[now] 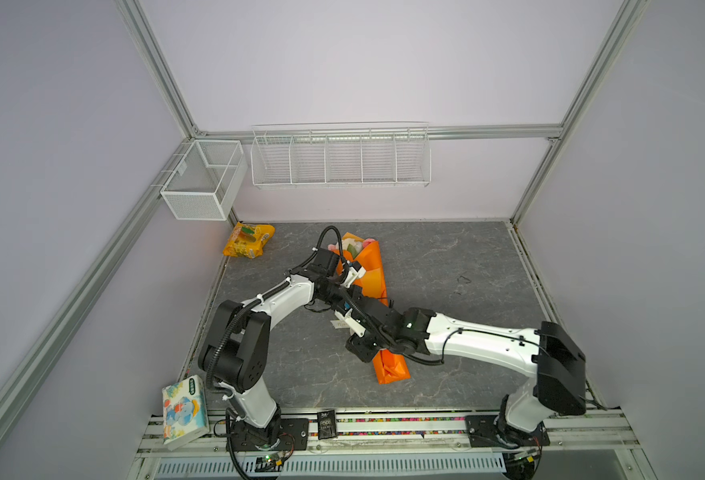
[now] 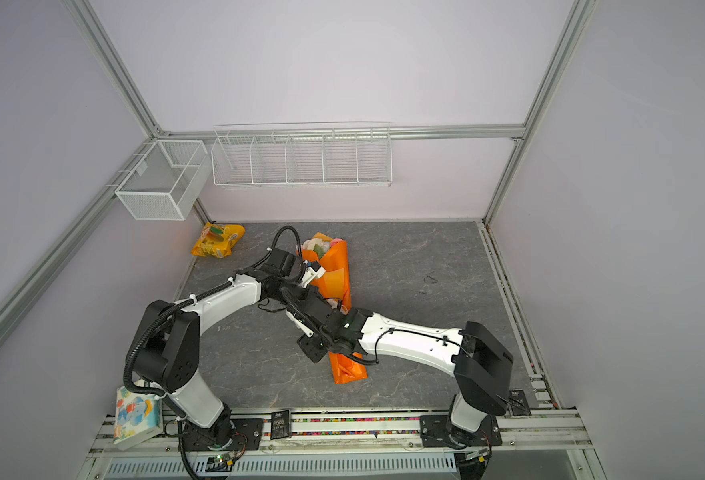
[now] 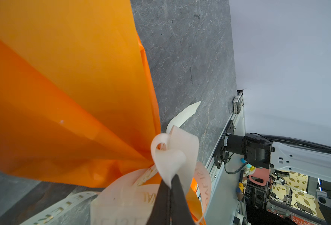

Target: Tie the bouquet of fake flowers

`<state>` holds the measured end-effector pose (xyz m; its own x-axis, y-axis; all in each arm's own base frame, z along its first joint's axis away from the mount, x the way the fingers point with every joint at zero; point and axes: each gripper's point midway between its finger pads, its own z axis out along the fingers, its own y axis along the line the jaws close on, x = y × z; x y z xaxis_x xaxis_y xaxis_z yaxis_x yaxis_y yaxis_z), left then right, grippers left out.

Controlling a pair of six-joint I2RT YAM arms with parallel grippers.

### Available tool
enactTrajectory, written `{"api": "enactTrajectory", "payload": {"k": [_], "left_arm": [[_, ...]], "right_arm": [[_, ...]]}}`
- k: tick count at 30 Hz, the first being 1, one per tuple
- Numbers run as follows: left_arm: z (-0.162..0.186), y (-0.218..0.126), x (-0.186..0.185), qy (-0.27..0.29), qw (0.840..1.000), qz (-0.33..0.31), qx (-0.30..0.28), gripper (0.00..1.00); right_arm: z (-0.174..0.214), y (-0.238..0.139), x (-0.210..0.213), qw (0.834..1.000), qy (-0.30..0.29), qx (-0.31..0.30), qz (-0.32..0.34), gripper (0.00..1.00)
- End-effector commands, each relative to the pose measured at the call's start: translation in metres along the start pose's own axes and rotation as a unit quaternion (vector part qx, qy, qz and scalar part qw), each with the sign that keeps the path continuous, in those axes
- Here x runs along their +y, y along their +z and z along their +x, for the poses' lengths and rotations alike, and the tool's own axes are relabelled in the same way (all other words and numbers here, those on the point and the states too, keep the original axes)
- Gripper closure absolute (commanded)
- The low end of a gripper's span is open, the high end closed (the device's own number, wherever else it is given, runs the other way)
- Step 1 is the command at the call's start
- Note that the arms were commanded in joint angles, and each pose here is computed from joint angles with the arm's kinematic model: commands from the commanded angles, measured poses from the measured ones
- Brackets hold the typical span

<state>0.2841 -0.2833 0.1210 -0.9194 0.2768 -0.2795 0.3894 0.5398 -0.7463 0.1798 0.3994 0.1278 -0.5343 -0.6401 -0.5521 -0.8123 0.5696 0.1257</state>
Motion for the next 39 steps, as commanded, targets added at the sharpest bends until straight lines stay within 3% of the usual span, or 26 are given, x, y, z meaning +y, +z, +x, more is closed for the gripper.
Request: {"api": "enactTrajectory", "payload": {"k": [1, 9, 12, 16, 23, 28, 39], "left_arm": [[-0.007, 0.0, -0.002, 0.001, 1.0, 0.0, -0.001, 1.0], [-0.006, -0.001, -0.004, 0.004, 1.0, 0.003, 0.004, 1.0], [-0.006, -0.001, -0.003, 0.006, 1.0, 0.0, 0.005, 1.0], [-0.006, -0.001, -0.004, 0.006, 1.0, 0.002, 0.007, 1.0], [-0.006, -0.001, -0.003, 0.007, 1.0, -0.002, 0.008, 1.0], [-0.004, -0.001, -0.001, 0.007, 1.0, -0.007, 0.011, 1.0], [-0.005, -0.002, -0.002, 0.01, 1.0, -0.01, 0.015, 1.0]], "right_arm": [[0.013, 0.004, -0.014, 0.997, -0.05, 0.04, 0.04, 0.51], [0.033, 0.016, -0.032, 0.99, -0.075, 0.083, 0.087, 0.5], [0.035, 0.018, -0.035, 0.988, -0.083, 0.095, 0.091, 0.58], [0.037, 0.019, -0.04, 0.986, -0.087, 0.096, 0.105, 0.57], [0.04, 0.013, -0.043, 0.985, -0.084, 0.104, 0.113, 0.83], [0.04, 0.001, -0.044, 0.989, -0.061, 0.079, 0.111, 0.93], [0.041, -0.026, -0.05, 0.995, -0.003, 0.047, 0.085, 0.93]]}}
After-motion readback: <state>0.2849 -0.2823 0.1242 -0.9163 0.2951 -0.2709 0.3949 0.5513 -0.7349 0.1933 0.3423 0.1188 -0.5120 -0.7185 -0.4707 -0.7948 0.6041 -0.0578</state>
